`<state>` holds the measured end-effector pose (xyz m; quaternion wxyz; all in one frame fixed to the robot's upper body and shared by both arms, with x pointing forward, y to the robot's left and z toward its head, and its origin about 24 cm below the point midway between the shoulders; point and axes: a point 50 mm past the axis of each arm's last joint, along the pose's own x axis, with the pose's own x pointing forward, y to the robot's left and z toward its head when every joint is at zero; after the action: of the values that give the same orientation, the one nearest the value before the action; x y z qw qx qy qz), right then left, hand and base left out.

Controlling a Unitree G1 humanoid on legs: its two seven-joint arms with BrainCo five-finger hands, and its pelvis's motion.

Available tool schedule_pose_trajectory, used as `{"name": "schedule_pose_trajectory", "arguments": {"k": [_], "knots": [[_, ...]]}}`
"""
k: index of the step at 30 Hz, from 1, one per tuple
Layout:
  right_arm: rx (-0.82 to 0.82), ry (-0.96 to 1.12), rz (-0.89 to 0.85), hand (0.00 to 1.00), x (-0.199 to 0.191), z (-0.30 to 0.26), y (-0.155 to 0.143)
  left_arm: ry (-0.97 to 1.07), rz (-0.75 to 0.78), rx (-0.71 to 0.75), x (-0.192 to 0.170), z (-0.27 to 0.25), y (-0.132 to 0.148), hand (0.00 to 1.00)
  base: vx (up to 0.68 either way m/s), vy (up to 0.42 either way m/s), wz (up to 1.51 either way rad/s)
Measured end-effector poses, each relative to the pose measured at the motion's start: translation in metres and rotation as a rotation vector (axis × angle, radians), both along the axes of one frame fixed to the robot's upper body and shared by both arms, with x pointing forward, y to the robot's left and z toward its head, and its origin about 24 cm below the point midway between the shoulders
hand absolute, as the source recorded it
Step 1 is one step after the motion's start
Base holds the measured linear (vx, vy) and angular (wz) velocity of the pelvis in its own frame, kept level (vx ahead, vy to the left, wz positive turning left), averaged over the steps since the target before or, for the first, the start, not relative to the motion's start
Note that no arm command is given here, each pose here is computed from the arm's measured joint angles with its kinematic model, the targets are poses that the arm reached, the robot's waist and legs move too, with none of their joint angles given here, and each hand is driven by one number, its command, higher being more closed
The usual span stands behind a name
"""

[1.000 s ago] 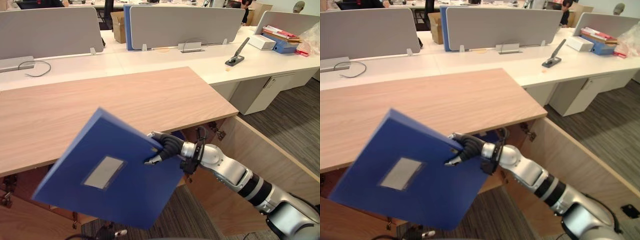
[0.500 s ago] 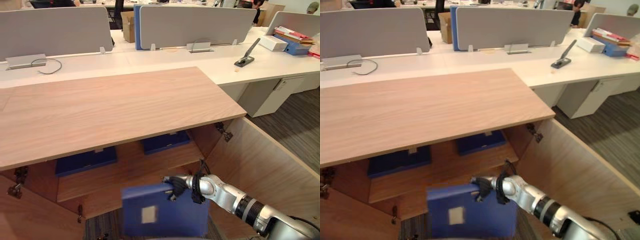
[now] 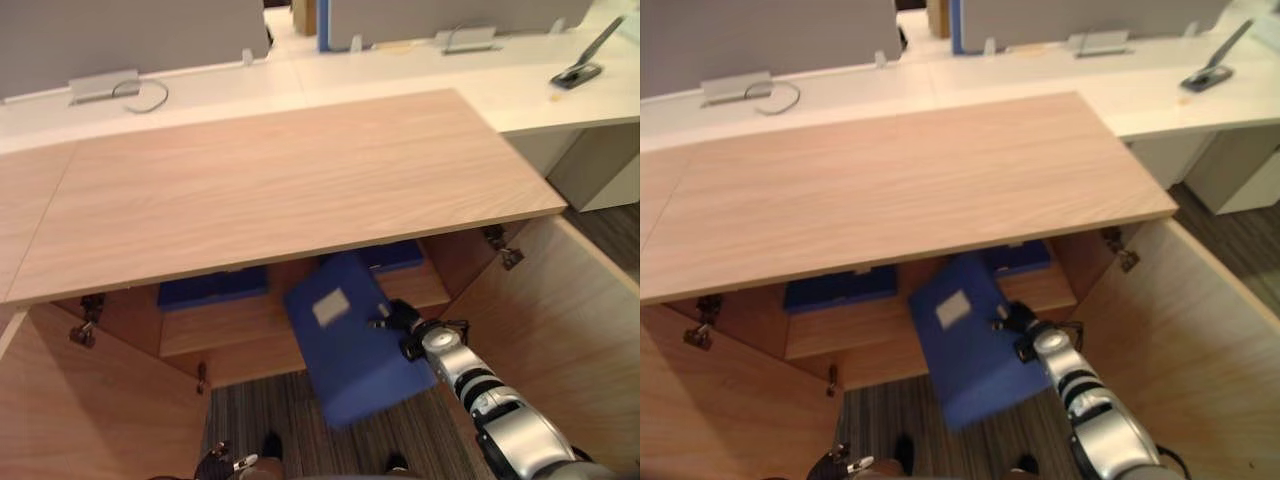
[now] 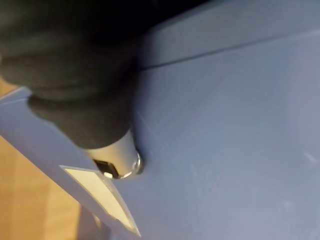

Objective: Walk over to the cabinet, pick up the folder, carry it to the office cabinet, place the folder inside the office cabinet, then close the office cabinet door

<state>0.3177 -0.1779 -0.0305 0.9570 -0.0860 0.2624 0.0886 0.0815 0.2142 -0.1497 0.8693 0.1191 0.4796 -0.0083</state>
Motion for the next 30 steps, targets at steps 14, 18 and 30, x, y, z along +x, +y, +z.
{"name": "schedule_pose_trajectory", "arguments": {"k": [14,18,30], "knots": [[1.095,-0.413,-0.418,1.00,0.079,0.153,0.048,-0.099,0.109,-0.064,0.018,0.006,-0.015,0.00,-0.02,0.020,0.18],[1.251,-0.690,-0.485,1.00,0.073,0.214,0.030,-0.179,0.160,-0.069,0.033,0.015,-0.016,0.00,-0.12,0.020,0.24],[1.520,-1.120,-0.549,1.00,0.036,0.308,0.000,-0.209,0.265,-0.107,0.038,0.017,-0.023,0.00,-0.14,-0.009,-0.08]]}}
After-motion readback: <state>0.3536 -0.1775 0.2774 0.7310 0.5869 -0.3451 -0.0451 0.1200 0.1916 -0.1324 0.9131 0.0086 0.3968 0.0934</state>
